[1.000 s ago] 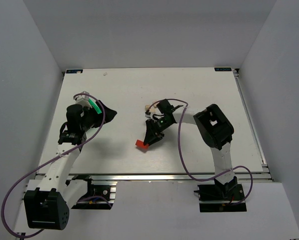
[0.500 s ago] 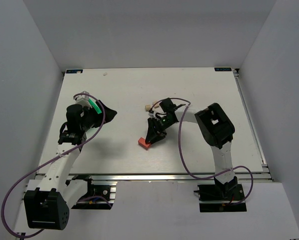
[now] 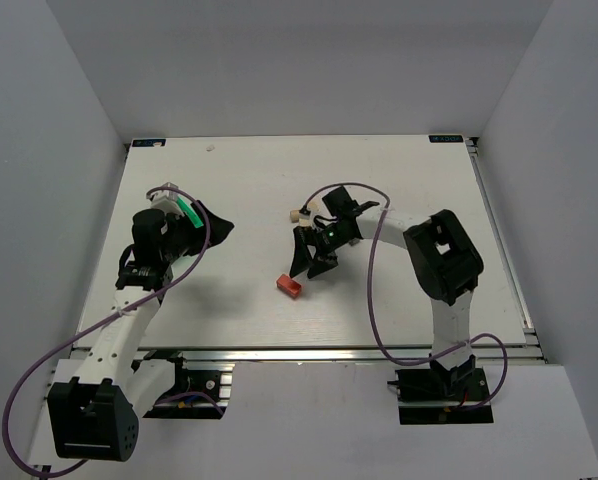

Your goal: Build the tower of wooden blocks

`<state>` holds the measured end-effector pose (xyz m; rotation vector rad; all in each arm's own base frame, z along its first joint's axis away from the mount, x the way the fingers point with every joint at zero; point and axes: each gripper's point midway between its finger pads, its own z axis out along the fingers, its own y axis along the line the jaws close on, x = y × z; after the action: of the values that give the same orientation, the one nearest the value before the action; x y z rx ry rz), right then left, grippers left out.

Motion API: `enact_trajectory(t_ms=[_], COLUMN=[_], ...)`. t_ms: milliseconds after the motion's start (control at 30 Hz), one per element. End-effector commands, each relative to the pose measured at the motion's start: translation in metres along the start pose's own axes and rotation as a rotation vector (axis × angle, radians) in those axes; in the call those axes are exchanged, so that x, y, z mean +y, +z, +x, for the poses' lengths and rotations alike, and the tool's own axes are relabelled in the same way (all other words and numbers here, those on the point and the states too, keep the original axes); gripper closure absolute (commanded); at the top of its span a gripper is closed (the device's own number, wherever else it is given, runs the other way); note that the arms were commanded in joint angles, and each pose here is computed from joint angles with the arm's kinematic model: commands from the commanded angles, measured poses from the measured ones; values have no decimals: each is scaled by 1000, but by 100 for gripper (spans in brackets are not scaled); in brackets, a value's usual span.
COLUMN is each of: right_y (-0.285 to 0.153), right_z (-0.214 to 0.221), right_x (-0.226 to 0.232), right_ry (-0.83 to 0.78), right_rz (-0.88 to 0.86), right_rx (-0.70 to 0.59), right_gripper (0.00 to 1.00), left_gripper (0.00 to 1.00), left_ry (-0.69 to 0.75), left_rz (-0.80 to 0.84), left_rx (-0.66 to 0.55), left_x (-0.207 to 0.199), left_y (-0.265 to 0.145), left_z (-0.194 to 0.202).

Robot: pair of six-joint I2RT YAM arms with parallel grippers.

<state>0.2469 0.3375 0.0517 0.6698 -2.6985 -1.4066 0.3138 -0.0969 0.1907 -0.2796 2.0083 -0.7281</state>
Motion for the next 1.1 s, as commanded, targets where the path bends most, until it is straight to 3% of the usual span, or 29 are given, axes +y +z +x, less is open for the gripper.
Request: enact_trajectory(t_ms=[0,67,233,467,1067], right_y=[-25,-34,-27,4,10], right_z=[-17,-18,-11,-16,-18], right_x=[2,15,-7,-10,-28], right_ry=[-216,-330,-584,-767,-858], right_rz=[155,189,462,627,738], right_rx=[-86,-109,-47,-5,15], right_gripper=[11,11,10,11,11], left_gripper=[2,2,2,2,2], left_ry=[20,17,-9,-61,-41], left_rz=[27,29,9,-134,-105], left_rx=[-28,-28,-25,-29,-31], left_x=[-8,-8,-2,23,20], left_y=[-6,-6,-4,-7,-7], left_z=[-5,-3,0,5,5])
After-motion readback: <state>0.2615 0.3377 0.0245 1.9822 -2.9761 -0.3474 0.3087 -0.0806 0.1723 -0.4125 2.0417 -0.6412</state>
